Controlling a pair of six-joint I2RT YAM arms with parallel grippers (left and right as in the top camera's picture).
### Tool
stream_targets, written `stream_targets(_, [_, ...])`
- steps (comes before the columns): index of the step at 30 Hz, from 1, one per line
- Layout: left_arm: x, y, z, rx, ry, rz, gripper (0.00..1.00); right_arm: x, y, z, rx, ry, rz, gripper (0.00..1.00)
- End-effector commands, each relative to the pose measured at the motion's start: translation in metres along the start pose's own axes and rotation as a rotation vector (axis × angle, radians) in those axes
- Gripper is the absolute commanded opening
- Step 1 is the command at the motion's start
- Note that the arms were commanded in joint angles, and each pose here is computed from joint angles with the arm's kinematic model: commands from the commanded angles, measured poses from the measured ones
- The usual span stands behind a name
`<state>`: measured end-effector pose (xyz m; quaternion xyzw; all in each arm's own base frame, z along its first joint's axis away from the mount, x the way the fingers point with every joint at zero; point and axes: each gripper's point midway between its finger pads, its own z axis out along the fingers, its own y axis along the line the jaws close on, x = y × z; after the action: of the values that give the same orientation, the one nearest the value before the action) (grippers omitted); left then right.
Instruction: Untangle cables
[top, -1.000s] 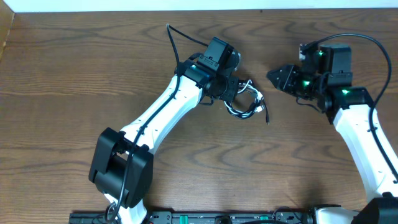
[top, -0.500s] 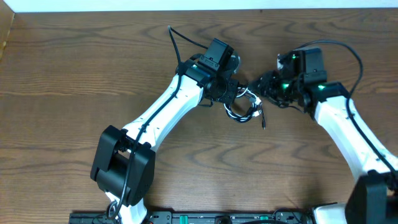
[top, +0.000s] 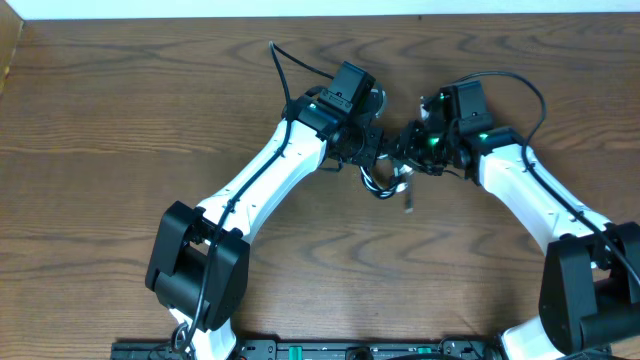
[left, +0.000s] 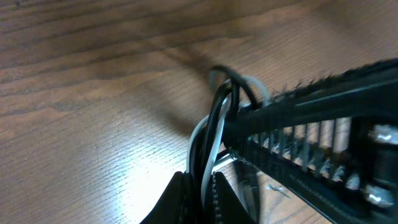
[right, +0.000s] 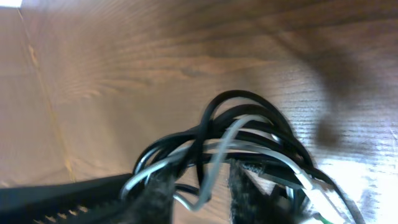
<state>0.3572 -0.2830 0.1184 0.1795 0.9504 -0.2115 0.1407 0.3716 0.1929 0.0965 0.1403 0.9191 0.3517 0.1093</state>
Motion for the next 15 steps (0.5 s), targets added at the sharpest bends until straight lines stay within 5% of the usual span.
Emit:
stream_targets(1, [-0.002,-0.003,-0.001,0.019,-0.001,-0.011,0.07,-0.002,-0.003,0.003,0.030,-0.008,0.002,0.06])
stream_targets(2, [-0.002,-0.003,-0.001,0.019,-0.001,-0.011,0.07,-0.003,-0.004,0.003,0.036,-0.010,0.004,0.01])
stream_targets(15, [-0.015,0.000,-0.003,0.023,-0.051,-0.008,0.08,0.005,0.016,-0.053,-0.054,-0.009,-0.129,0.01])
